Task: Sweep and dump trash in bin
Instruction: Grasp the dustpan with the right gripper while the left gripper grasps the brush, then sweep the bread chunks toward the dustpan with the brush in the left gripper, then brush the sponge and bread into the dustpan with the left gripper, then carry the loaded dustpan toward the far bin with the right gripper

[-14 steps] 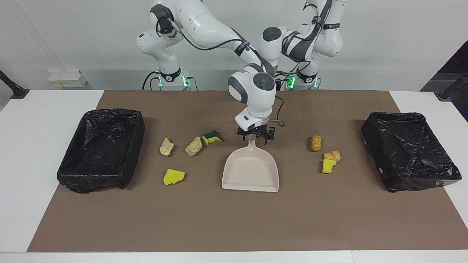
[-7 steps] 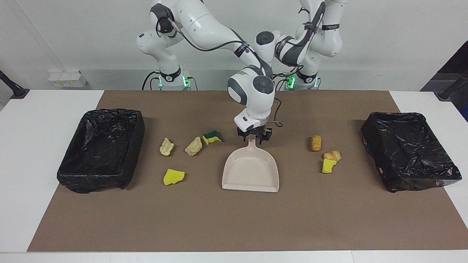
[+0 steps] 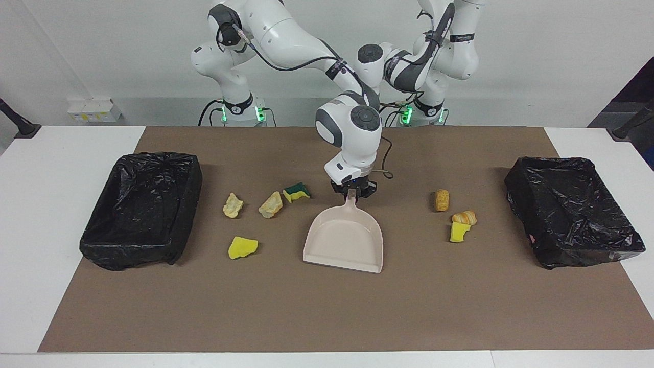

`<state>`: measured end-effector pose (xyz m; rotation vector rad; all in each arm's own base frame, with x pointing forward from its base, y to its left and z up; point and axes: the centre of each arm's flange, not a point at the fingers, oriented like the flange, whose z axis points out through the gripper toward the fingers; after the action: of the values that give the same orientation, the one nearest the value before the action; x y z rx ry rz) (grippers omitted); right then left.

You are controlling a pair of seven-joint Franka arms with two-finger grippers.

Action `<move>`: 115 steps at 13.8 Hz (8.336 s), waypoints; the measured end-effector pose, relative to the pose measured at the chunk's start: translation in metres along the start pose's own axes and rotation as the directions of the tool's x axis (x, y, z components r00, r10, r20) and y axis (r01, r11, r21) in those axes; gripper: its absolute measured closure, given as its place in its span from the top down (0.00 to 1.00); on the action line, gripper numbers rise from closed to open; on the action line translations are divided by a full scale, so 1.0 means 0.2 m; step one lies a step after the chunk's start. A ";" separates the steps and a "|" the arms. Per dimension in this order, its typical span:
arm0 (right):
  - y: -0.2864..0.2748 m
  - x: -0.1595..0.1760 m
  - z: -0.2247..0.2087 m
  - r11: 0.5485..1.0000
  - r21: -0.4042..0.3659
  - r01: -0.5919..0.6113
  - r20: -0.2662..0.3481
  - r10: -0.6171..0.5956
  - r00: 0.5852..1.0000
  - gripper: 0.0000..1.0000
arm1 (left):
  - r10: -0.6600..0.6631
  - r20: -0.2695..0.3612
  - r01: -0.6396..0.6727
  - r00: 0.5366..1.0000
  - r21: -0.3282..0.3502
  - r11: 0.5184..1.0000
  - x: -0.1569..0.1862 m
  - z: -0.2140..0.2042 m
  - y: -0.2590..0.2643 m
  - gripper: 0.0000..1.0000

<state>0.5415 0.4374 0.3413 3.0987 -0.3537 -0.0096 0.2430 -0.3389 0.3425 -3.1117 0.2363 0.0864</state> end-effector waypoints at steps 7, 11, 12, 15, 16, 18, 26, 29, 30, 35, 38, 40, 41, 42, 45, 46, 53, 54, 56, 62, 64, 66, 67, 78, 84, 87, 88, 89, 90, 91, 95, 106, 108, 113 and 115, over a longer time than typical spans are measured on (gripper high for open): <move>0.13 0.16 -0.07 0.951 0.011 0.308 -0.021 -0.308 0.951 0.32 | 0.011 0.072 -0.015 0.997 0.047 0.999 0.03 -0.04 -0.08 0.26; 0.23 0.28 -0.10 0.842 0.003 0.540 -0.034 -0.540 0.841 0.32 | -0.005 0.122 -0.002 0.992 0.063 0.998 0.13 -0.16 -0.26 0.26; 0.25 0.30 -0.10 0.802 -0.001 0.597 -0.035 -0.596 0.802 0.32 | -0.013 0.129 0.006 0.992 0.057 0.998 0.18 -0.22 -0.35 0.26; 0.30 0.35 -0.11 0.652 -0.021 0.758 -0.038 -0.758 0.651 0.32 | -0.048 0.120 0.047 0.992 0.014 0.999 0.35 -0.39 -0.71 0.26; 0.31 0.36 -0.12 0.603 -0.029 0.797 -0.037 -0.798 0.602 0.32 | -0.067 0.104 0.068 0.992 -0.003 0.998 0.41 -0.44 -0.84 0.26; 0.31 0.36 -0.12 0.503 -0.043 0.863 -0.020 -0.864 0.503 0.32 | -0.107 0.069 0.110 0.992 -0.032 0.993 0.53 -0.53 -1.10 0.26; 0.33 0.32 -0.14 0.039 -0.057 0.998 0.085 -0.995 0.044 0.32 | -0.279 0.050 0.279 0.959 0.002 0.960 0.96 -0.50 -2.04 0.26; 0.34 0.31 -0.11 -0.026 -0.044 0.999 0.096 -0.995 -0.022 0.32 | -0.294 0.079 0.295 0.953 0.001 0.956 1.05 -0.30 -2.05 0.26; 0.33 0.30 -0.10 -0.030 -0.040 0.999 0.099 -0.995 -0.026 0.32 | -0.296 0.093 0.297 0.951 0.003 0.955 1.05 -0.27 -2.03 0.26; 0.33 0.29 -0.10 -0.035 -0.034 0.999 0.106 -0.994 -0.031 0.40 | -0.251 0.135 0.251 0.959 0.020 0.968 1.01 -0.15 -1.78 0.26; 0.33 0.28 -0.11 -0.038 -0.036 0.999 0.105 -0.994 -0.034 0.44 | -0.239 0.096 0.239 0.966 0.018 0.971 1.00 -0.11 -1.58 0.26; 0.32 0.28 -0.11 -0.040 -0.037 0.999 0.106 -0.994 -0.036 0.35 | -0.239 0.068 0.241 0.969 -0.021 0.970 1.01 -0.12 -1.40 0.26; 0.32 0.28 -0.11 -0.041 -0.037 0.998 0.106 -0.994 -0.036 0.36 | -0.235 0.059 0.238 0.970 -0.039 0.971 1.01 -0.12 -1.30 0.26; 0.32 0.28 -0.11 -0.041 -0.037 0.998 0.107 -0.994 -0.037 0.38 | -0.234 0.056 0.237 0.971 -0.057 0.970 1.01 -0.13 -1.19 0.26; 0.33 0.27 -0.10 -0.095 -0.029 0.995 0.111 -0.990 -0.091 0.68 | -0.237 0.025 0.239 0.971 -0.124 0.963 1.00 -0.16 -0.95 0.26; 0.33 0.28 -0.10 -0.118 -0.024 0.993 0.113 -0.987 -0.115 0.78 | -0.232 0.014 0.232 0.973 -0.144 0.962 0.99 -0.17 -0.88 0.26; 0.41 0.19 0.00 -0.201 0.017 0.979 0.133 -0.970 -0.202 0.92 | -0.073 -0.015 0.069 0.997 -0.179 0.981 0.90 -0.23 -0.47 0.26; 0.41 0.18 -0.01 -0.207 0.018 0.978 0.133 -0.969 -0.208 0.81 | -0.060 -0.014 0.056 0.998 -0.196 0.979 0.88 -0.25 -0.41 0.26; 0.42 0.17 -0.03 -0.214 0.016 0.977 0.131 -0.968 -0.214 0.53 | -0.058 -0.017 0.053 0.998 -0.219 0.974 0.88 -0.29 -0.37 0.26; 0.41 0.18 -0.04 -0.334 0.010 0.943 0.125 -0.935 -0.332 0.33 | -0.226 0.189 0.260 0.956 -0.181 0.949 0.90 -0.56 -0.88 0.26; 0.39 0.17 -0.05 -0.359 0.001 0.933 0.121 -0.927 -0.356 0.33 | -0.260 0.254 0.305 0.932 -0.155 0.940 0.85 -0.54 -0.99 0.26; 0.37 0.15 -0.05 -0.393 0.003 0.920 0.120 -0.913 -0.390 0.33 | -0.313 0.294 0.362 0.903 -0.129 0.923 0.79 -0.48 -1.08 0.26; 0.36 0.14 -0.05 -0.411 0.005 0.912 0.120 -0.905 -0.408 0.33 | -0.336 0.301 0.386 0.892 -0.123 0.914 0.76 -0.45 -1.13 0.26; 0.38 0.09 -0.05 -0.364 0.061 0.930 0.154 -0.917 -0.369 0.33 | -0.357 0.221 0.378 0.907 -0.061 0.924 0.66 -0.19 -1.38 0.26; 0.39 0.09 -0.05 -0.276 0.056 0.959 0.161 -0.946 -0.282 0.33 | -0.190 0.099 0.200 0.977 -0.103 0.974 0.67 -0.13 -0.86 0.26; 0.39 0.09 -0.05 -0.276 0.056 0.960 0.161 -0.946 -0.281 0.33 | -0.143 0.070 0.154 0.987 -0.189 0.970 0.64 -0.17 -0.60 0.26; 0.39 0.09 -0.05 -0.276 0.056 0.960 0.161 -0.946 -0.281 0.33 | -0.133 0.065 0.144 0.989 -0.211 0.967 0.63 -0.20 -0.54 0.26; 0.39 0.09 -0.05 -0.276 0.057 0.960 0.161 -0.946 -0.281 0.33 | -0.124 0.058 0.134 0.991 -0.230 0.964 0.63 -0.22 -0.48 0.26; 0.39 0.09 -0.05 -0.276 0.057 0.960 0.161 -0.946 -0.282 0.33 | -0.118 0.056 0.128 0.991 -0.238 0.963 0.64 -0.23 -0.45 0.26; 0.39 0.09 -0.05 -0.276 0.057 0.960 0.161 -0.946 -0.281 0.33 | -0.117 0.056 0.127 0.992 -0.242 0.962 0.65 -0.24 -0.44 0.26; 0.38 0.09 -0.05 -0.276 0.057 0.959 0.161 -0.946 -0.282 0.33 | -0.101 0.051 0.111 0.994 -0.249 0.962 0.67 -0.27 -0.40 0.26; 0.39 0.09 -0.05 -0.274 0.057 0.960 0.161 -0.946 -0.280 0.33 | -0.075 0.108 0.098 0.991 -0.228 0.969 0.60 -0.25 -0.34 0.26; 0.39 0.09 -0.05 -0.271 0.059 0.961 0.157 -0.948 -0.277 0.33 | -0.095 0.115 0.120 0.989 -0.237 0.964 0.65 -0.33 -0.38 0.26; 0.46 0.16 -0.11 -0.246 0.069 0.967 0.114 -0.961 -0.253 0.33 | -0.083 0.181 0.113 0.980 -0.162 0.980 0.67 -0.47 -0.51 0.26; 0.57 0.23 -0.22 -0.247 0.061 0.967 0.088 -0.964 -0.251 0.33 | -0.102 0.182 0.131 0.978 -0.151 0.980 0.69 -0.51 -0.59 0.26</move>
<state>0.5601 0.3166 0.3877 2.1684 2.2233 -0.1973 0.4022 -0.2463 0.4380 -3.2444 0.0437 0.3923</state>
